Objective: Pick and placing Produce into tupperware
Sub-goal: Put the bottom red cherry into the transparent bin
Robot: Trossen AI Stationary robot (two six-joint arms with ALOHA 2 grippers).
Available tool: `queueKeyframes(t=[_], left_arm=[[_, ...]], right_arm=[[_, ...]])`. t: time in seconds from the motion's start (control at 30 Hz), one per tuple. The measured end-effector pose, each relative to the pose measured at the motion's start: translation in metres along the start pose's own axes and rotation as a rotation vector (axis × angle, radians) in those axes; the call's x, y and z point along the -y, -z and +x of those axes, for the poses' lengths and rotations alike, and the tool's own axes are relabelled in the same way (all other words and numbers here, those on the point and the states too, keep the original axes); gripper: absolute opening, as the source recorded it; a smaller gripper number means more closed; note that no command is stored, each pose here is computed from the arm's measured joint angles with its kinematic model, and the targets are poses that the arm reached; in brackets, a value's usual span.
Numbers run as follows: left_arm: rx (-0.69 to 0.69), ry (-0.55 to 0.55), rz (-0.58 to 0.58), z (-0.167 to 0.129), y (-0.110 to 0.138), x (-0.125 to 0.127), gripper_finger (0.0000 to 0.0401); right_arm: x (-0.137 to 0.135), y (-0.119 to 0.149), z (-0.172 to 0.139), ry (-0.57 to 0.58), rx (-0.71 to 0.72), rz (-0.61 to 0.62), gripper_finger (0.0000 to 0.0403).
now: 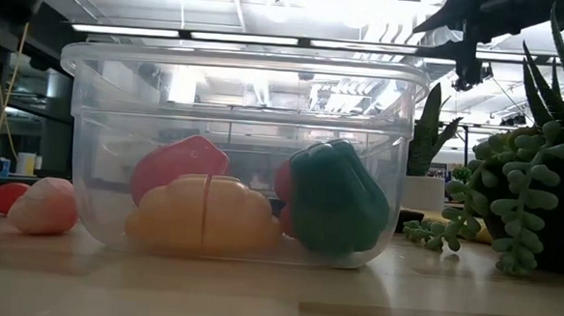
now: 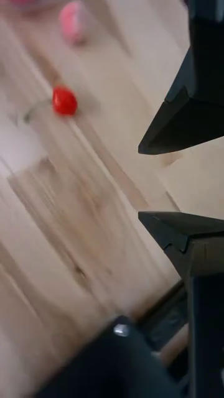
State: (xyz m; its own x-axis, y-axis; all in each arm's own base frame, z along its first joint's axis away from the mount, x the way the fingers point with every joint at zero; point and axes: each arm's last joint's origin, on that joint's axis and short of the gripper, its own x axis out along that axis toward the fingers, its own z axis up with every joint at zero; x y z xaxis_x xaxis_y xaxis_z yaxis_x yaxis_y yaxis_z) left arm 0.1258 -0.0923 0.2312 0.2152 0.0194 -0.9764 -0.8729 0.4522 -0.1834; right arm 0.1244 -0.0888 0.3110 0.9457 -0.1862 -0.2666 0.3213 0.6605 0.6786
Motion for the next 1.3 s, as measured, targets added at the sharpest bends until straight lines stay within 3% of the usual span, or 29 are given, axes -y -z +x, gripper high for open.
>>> queueKeyframes(t=[0.17,0.27,0.37,0.77,0.97,1.13,1.3], left_arm=[[0.039,-0.01,-0.184,0.008,0.003,0.0,0.0147],[0.101,0.083,-0.201,0.011,0.004,0.011,0.0147],[0.16,0.147,-0.16,0.018,0.005,0.024,0.0147],[0.162,0.128,0.058,0.054,0.017,0.055,0.0147],[0.165,0.127,0.081,0.059,0.019,0.058,0.0153],[0.336,0.212,0.108,0.058,0.019,0.066,0.0182],[0.431,0.195,0.101,0.058,0.021,0.062,0.0197]], right_arm=[[0.001,0.0,0.0,0.022,0.017,-0.008,0.0171],[0.001,0.0,0.0,0.019,0.014,-0.01,0.0171],[0.001,0.0,0.0,0.018,0.006,-0.023,0.0171],[0.002,0.005,0.0,-0.007,-0.059,-0.093,0.0171],[0.002,0.006,0.0,-0.025,-0.076,-0.112,0.0171],[0.002,0.006,0.0,-0.028,-0.08,-0.127,0.0171],[0.002,0.007,0.0,-0.041,-0.1,-0.109,0.0171]])
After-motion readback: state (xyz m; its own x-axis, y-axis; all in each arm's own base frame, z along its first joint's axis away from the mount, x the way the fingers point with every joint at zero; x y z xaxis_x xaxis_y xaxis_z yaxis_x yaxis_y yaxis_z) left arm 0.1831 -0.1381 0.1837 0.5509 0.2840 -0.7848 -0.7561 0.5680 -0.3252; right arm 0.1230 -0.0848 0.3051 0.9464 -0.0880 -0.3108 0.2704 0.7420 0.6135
